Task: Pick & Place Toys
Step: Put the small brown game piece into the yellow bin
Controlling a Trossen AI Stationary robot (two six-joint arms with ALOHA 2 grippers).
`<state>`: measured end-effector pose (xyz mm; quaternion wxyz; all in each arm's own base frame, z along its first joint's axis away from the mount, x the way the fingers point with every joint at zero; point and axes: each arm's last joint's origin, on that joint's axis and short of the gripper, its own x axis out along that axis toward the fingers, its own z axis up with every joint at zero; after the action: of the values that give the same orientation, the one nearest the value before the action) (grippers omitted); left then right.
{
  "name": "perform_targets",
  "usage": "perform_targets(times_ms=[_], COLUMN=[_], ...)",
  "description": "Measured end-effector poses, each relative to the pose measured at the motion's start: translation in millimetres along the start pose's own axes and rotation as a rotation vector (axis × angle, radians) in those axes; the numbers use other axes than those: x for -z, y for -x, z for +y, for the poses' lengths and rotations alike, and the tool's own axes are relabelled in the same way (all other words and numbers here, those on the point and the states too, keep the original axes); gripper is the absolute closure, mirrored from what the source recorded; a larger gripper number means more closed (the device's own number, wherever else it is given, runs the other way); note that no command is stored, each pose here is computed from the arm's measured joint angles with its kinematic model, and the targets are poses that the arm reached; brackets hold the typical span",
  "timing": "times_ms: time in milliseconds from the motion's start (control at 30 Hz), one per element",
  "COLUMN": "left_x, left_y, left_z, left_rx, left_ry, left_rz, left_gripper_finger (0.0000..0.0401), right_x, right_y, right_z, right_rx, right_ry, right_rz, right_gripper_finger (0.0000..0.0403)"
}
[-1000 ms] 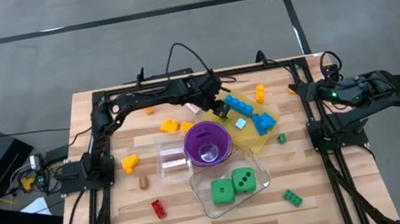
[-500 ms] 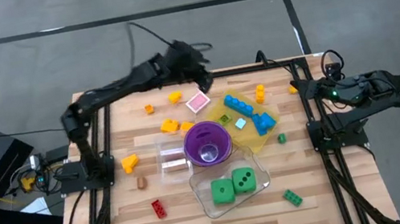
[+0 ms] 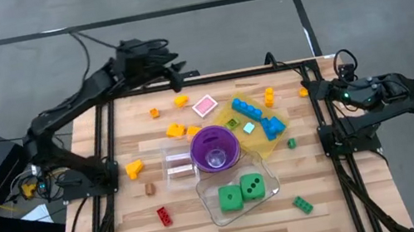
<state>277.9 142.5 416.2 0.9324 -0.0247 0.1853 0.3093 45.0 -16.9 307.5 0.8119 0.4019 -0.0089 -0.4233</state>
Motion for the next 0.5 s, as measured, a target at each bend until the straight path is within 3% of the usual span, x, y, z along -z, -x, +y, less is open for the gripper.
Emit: perform_targets(times_ms=[300, 500], left_x=[18.1, 30.8], left_y=[28.8, 46.1], left_z=[5.2, -2.7], left_rx=[-0.034, 0.07], left_ry=[0.011, -0.019], left_rz=[-0.034, 0.054], left_gripper_finger=[0.0229, 0.0214], right_x=[-0.3, 0.0], right_y=[0.0, 0.0], right_z=[0.3, 0.4], right_rx=[0.0, -0.004], right_ry=[-0.003, -0.003], right_rz=[-0.004, 0.006], right_gripper_finger=[0.0023, 0.0023])
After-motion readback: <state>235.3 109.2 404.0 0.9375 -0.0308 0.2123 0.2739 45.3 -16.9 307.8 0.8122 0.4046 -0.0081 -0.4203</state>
